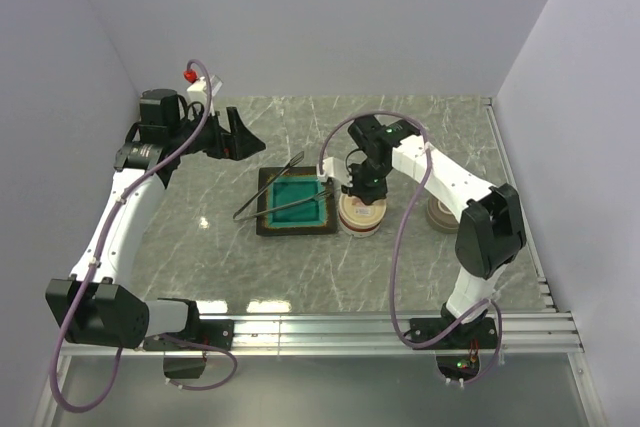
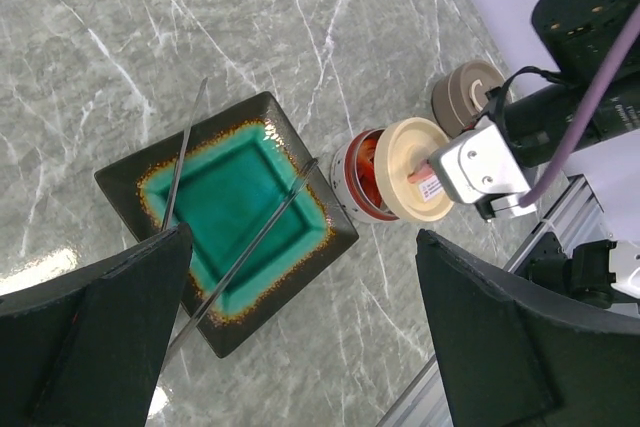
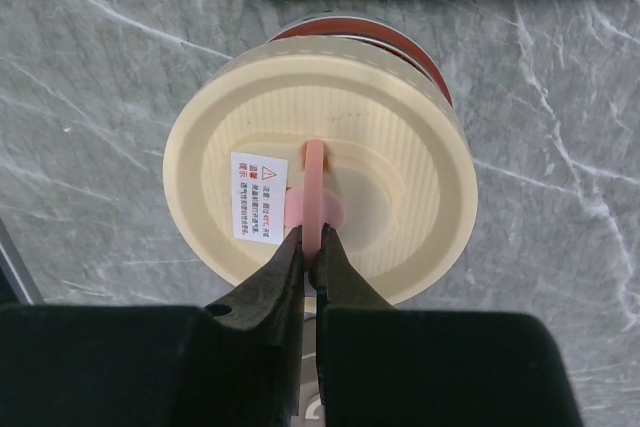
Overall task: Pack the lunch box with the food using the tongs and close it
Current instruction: Put the lid back on the lunch box
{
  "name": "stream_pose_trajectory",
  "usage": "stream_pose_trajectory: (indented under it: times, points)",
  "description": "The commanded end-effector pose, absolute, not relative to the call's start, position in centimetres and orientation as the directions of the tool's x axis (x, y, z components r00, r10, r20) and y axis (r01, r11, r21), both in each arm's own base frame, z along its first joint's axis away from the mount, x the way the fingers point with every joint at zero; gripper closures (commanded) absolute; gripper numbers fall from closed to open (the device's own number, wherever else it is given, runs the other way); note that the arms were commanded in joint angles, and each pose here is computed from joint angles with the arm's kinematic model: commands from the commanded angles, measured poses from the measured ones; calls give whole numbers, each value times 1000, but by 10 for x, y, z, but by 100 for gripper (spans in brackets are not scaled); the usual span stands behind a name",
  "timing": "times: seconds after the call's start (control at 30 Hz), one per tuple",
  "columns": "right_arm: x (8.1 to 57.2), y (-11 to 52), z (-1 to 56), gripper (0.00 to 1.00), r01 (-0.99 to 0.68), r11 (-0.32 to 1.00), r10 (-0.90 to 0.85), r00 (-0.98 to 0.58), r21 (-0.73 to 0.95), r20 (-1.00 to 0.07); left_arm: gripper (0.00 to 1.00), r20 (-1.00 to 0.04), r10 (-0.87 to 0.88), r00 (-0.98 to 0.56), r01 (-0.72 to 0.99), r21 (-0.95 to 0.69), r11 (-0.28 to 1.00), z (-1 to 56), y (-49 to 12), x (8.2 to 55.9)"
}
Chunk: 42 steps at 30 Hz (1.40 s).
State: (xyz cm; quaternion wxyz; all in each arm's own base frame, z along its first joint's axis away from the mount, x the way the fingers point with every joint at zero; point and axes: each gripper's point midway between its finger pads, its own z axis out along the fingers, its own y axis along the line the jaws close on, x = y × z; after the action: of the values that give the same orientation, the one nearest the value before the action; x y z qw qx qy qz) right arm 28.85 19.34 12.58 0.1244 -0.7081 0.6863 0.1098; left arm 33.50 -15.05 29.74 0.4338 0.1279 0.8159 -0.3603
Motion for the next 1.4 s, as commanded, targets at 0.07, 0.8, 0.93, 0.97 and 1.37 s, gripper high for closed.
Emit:
stream_pose_trajectory:
  times: [0.07, 0.8, 0.93, 0.97, 1.37]
  points:
    - [293, 199, 113, 100, -996, -76, -945, 85, -41, -316, 1, -823, -121, -555, 555, -474, 684, 312, -152, 331]
    - [300, 196, 95, 100, -991, -136, -951, 133, -9, -278, 0, -800, -150, -581, 550, -522, 653, 305, -153, 325]
    - [303, 196, 100, 100, -991, -136, -948, 131, -2, -289, 1, -799, -147, -583, 553, -523, 649, 304, -154, 323]
    - [303, 197, 101, 100, -991, -135, -947, 129, 3, -293, 1, -800, -148, -582, 554, -522, 648, 304, -154, 323]
    - [306, 195, 106, 100, -992, -127, -944, 115, 21, -310, 1, -788, -149, -597, 549, -537, 640, 300, -155, 328]
